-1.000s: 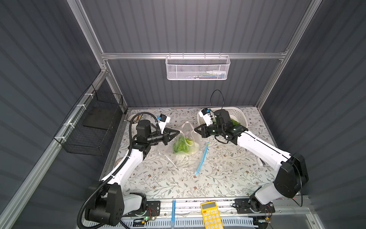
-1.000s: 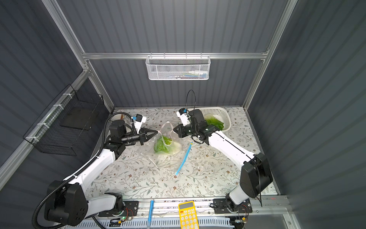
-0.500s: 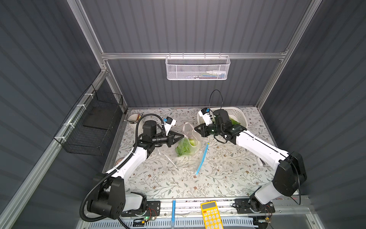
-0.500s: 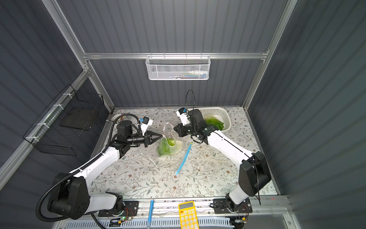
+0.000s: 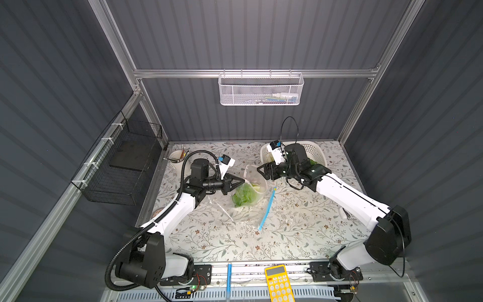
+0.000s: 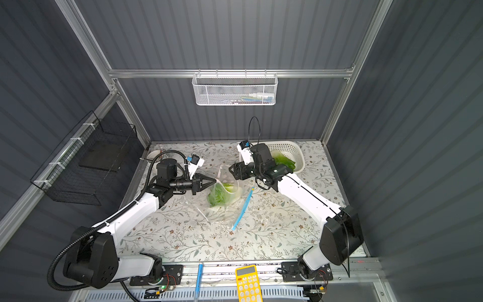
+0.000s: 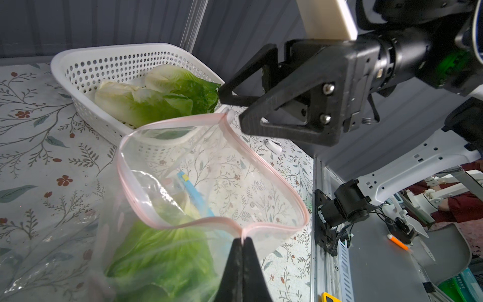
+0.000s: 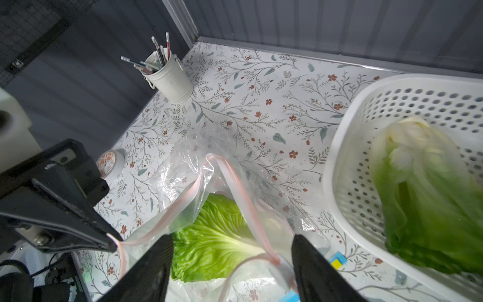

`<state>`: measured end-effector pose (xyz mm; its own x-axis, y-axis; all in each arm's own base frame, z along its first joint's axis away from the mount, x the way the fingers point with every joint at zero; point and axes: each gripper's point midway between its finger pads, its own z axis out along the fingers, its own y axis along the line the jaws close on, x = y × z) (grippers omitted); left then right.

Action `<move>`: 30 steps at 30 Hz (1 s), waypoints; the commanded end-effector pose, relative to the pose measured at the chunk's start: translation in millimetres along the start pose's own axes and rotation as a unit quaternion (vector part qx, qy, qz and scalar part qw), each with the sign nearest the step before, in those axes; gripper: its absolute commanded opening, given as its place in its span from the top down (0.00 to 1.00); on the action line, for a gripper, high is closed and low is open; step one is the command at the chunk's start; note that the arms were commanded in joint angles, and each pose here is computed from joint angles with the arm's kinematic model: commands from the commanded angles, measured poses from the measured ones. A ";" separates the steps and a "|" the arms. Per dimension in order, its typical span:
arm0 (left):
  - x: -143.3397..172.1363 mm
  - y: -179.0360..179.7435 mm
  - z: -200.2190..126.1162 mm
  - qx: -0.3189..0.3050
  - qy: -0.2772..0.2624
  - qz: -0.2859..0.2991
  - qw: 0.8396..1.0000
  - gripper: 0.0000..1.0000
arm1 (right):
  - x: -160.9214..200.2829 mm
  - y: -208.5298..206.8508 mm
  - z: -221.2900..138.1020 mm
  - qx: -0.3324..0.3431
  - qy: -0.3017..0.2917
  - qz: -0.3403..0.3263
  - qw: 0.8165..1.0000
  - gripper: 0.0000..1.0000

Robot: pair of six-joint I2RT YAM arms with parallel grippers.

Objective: Open the zip-top bag and take out the chinese cabbages
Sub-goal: Adjust the zipper food storage bag at the center of the board.

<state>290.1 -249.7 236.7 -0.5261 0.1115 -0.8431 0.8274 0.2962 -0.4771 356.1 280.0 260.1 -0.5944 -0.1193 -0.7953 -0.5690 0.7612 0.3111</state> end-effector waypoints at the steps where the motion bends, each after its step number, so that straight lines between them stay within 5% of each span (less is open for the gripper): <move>1: -4.8 -4.3 2.7 0.006 0.007 0.014 1.000 1.00 | -2.4 -6.1 -19.4 0.032 -0.010 0.013 0.999 0.24; 14: 0.2 -3.9 7.1 0.001 0.020 0.016 1.000 1.00 | 70.0 -14.9 -35.8 0.077 0.058 0.115 0.989 0.21; 24: 3.7 -7.1 11.1 0.003 0.030 0.021 0.999 1.00 | 78.8 -4.4 -22.0 0.045 0.050 0.152 0.986 0.23; 27: 4.8 -10.3 11.9 0.006 0.033 0.024 0.999 1.00 | 77.7 0.0 -15.9 0.030 0.051 0.156 0.986 0.27; 30: 5.0 -11.7 11.8 0.006 0.035 0.027 0.999 1.00 | 79.5 3.0 -9.5 0.019 0.058 0.162 0.985 0.42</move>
<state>280.3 -261.3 226.8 -0.5205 0.1820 -0.8343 0.8396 0.2869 -0.4612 300.7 256.4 206.0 -0.7911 0.0568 -0.6091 -0.3139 0.8169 0.4839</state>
